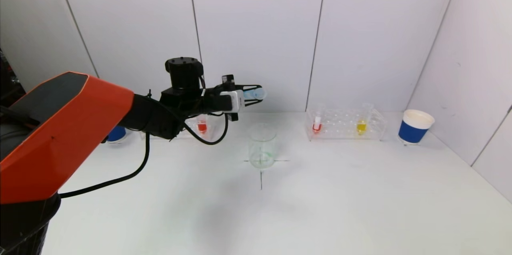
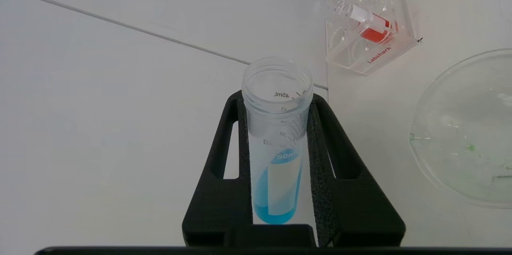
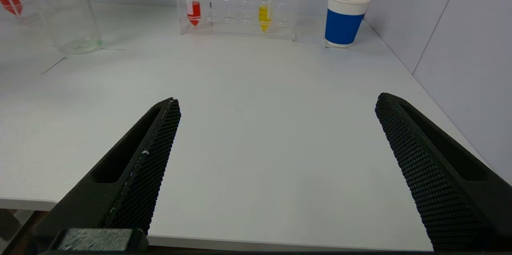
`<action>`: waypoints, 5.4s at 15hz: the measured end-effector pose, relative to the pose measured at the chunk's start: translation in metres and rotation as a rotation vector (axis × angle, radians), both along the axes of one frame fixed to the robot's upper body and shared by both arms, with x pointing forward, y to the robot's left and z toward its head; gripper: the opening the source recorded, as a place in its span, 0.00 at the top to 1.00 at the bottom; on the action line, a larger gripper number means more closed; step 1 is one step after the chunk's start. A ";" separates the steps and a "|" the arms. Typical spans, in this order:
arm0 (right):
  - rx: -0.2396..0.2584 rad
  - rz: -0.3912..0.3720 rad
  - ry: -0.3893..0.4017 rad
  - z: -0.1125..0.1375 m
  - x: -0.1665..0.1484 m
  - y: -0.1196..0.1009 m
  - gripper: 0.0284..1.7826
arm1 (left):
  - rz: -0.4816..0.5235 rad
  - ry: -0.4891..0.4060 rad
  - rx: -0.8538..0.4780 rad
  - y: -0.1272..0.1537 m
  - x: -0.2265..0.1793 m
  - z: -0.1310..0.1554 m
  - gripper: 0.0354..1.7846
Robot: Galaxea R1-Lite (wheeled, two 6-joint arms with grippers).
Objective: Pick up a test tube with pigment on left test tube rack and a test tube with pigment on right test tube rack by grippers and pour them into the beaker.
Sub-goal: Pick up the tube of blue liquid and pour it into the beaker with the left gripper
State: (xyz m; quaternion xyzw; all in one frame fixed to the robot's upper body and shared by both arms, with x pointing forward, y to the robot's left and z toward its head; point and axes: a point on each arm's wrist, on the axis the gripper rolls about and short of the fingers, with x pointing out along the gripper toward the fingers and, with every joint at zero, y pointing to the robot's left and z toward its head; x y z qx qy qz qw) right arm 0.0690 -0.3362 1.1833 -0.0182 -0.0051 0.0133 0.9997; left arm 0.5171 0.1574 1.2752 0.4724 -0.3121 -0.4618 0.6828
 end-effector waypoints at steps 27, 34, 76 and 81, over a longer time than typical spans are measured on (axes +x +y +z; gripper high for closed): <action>0.000 0.000 0.000 0.000 0.000 0.000 0.01 | 0.018 -0.152 0.199 0.004 0.003 -0.035 0.78; 0.000 0.000 0.000 0.000 0.000 0.000 0.01 | 0.037 -0.170 0.246 0.004 -0.001 -0.029 0.78; 0.000 0.000 0.000 0.000 0.000 0.000 0.01 | 0.061 -0.311 0.550 -0.008 -0.011 -0.006 0.78; 0.000 0.000 0.000 0.000 0.000 0.000 0.01 | 0.057 -0.334 0.587 -0.011 -0.011 0.000 0.78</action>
